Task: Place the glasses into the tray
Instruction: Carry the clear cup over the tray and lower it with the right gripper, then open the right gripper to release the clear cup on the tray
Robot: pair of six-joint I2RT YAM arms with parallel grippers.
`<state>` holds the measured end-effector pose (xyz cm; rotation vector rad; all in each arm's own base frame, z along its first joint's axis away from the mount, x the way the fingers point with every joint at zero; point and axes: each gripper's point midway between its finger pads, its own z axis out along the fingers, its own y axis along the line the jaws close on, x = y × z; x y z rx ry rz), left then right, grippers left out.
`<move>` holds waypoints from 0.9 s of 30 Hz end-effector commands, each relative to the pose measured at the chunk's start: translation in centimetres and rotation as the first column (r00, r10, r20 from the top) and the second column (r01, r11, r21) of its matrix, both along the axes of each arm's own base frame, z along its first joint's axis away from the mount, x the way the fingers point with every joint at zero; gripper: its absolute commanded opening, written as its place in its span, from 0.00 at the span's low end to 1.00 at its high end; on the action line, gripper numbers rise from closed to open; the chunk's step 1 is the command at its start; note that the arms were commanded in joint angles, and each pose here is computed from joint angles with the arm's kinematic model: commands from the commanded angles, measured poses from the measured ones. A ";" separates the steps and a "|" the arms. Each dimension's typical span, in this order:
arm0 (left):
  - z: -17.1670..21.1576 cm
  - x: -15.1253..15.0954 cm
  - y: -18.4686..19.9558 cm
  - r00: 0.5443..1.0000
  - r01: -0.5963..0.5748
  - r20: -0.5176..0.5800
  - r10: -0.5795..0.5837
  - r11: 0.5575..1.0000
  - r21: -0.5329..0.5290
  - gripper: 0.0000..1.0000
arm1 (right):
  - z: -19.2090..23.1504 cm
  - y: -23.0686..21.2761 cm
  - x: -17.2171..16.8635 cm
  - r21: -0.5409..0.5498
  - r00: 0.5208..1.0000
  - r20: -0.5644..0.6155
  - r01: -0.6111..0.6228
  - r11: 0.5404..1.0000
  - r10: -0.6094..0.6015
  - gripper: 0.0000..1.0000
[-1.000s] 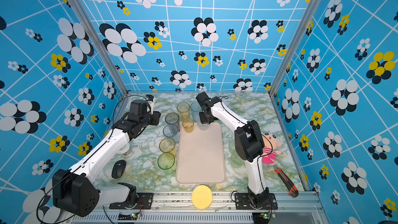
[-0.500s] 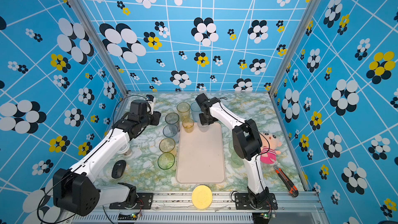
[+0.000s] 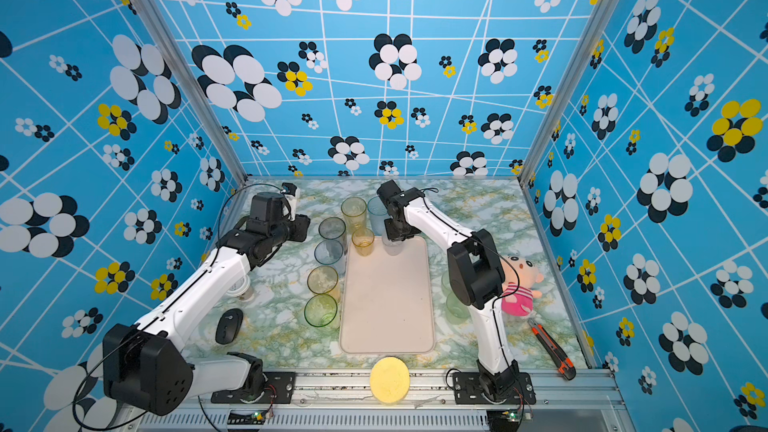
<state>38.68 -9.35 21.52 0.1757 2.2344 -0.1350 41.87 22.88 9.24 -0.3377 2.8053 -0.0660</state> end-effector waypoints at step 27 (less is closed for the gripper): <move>0.4 -0.3 0.2 1.000 0.006 0.012 -0.006 1.000 0.003 0.45 | 6.2 -0.7 -0.9 0.175 0.989 0.144 -0.004 0.985 -0.022 0.29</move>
